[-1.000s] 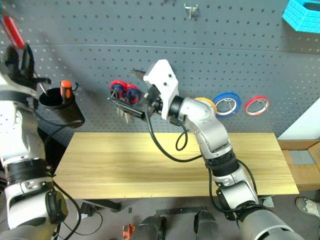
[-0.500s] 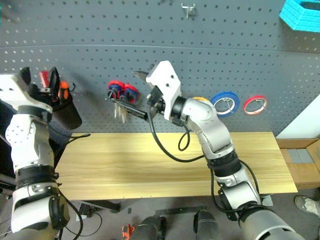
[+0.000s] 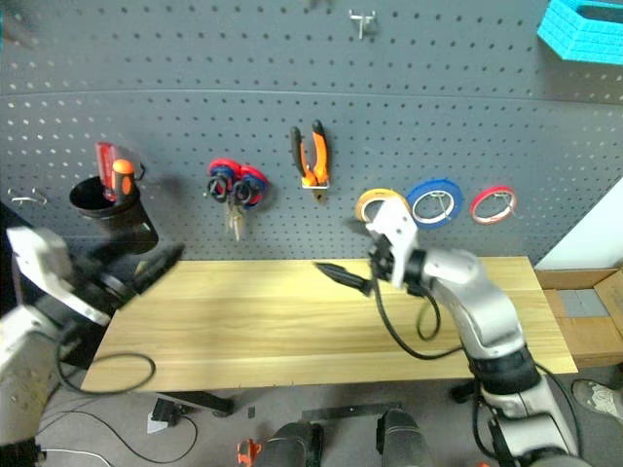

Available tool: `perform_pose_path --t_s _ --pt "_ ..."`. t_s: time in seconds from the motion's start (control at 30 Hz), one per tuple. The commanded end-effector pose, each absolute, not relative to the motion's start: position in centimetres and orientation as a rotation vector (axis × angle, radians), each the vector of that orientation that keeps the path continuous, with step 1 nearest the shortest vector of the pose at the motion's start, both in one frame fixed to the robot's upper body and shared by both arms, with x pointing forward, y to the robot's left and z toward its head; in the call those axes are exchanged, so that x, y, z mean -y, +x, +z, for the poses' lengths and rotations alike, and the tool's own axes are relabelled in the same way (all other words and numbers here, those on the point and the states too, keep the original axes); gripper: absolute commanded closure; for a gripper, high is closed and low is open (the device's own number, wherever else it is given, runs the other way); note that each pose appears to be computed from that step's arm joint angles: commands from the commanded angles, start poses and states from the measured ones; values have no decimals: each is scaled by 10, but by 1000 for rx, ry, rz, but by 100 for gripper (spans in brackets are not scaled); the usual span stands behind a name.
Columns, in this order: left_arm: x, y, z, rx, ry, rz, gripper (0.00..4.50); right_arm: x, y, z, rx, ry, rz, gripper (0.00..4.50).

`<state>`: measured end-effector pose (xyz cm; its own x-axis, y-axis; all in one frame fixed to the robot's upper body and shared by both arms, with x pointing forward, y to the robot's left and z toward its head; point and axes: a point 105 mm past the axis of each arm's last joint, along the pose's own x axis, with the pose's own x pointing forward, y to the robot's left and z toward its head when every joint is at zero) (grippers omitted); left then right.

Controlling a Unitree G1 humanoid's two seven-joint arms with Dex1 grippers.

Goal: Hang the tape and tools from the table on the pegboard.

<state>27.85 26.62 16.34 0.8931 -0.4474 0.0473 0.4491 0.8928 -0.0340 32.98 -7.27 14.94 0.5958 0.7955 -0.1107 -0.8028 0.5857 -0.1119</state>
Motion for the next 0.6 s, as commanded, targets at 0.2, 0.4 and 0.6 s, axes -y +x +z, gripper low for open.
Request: perform_pose_path --t_s 0.2,0.4,0.6 --pt "-274 292 85 -139 140 -278 4 158 347 105 -136 -95 487 0" --pt "-305 295 60 -171 177 -171 4 198 339 75 -230 -137 422 0" --pt "-311 292 62 -159 140 -167 4 234 339 61 -248 -127 308 0"
